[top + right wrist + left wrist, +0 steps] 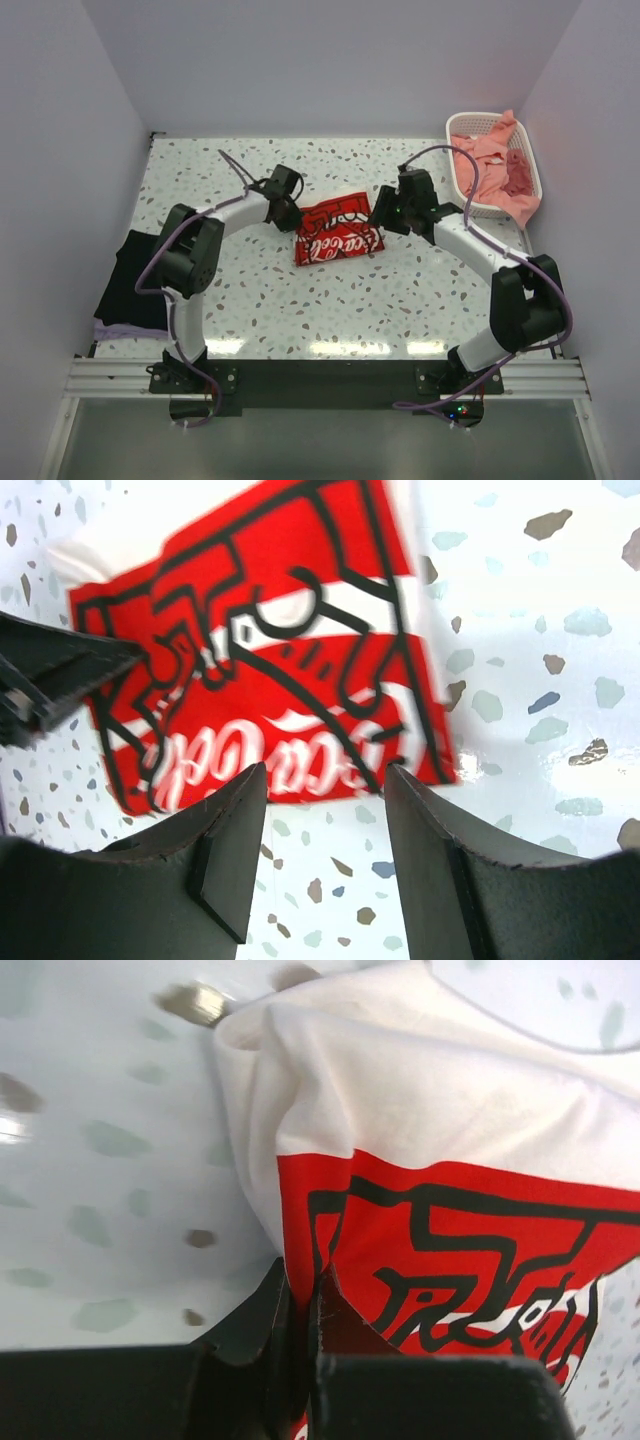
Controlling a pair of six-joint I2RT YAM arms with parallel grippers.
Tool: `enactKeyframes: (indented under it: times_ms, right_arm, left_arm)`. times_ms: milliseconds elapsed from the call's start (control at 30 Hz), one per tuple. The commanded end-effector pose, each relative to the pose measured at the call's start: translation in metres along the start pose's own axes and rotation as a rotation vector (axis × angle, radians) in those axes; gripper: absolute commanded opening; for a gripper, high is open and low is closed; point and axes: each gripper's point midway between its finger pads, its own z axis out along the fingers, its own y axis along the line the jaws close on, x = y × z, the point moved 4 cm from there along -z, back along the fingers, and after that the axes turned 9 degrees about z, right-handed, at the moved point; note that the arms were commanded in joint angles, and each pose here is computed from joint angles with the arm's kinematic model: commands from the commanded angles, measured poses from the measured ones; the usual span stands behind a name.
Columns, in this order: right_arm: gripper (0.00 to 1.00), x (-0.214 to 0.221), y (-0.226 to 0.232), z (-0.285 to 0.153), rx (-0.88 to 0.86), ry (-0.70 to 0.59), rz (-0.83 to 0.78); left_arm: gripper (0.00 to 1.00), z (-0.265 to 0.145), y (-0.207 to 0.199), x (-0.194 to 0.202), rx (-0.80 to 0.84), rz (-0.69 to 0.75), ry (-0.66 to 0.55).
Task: Fold and stack the t-shirts
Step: Neatly place the folded tshirt to the corner
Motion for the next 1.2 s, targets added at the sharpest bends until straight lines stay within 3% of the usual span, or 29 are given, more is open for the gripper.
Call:
enactKeyframes:
  times_ms: [0, 167, 567, 1167]
  right_arm:
    - [0.54, -0.004, 0.007, -0.011, -0.046, -0.021, -0.006]
    - [0.54, -0.003, 0.008, -0.013, -0.055, -0.017, -0.005]
    - [0.54, 0.0, 0.009, -0.012, -0.069, 0.002, -0.006]
    - [0.53, 0.002, 0.02, -0.013, -0.123, 0.028, 0.008]
  left_arm:
    - [0.0, -0.027, 0.037, -0.04, -0.164, -0.141, -0.051]
    - [0.0, -0.043, 0.085, -0.083, -0.32, -0.268, -0.082]
    - [0.0, -0.08, 0.152, -0.161, -0.453, -0.422, -0.185]
    - [0.0, -0.168, 0.237, -0.2, -0.568, -0.549, -0.291]
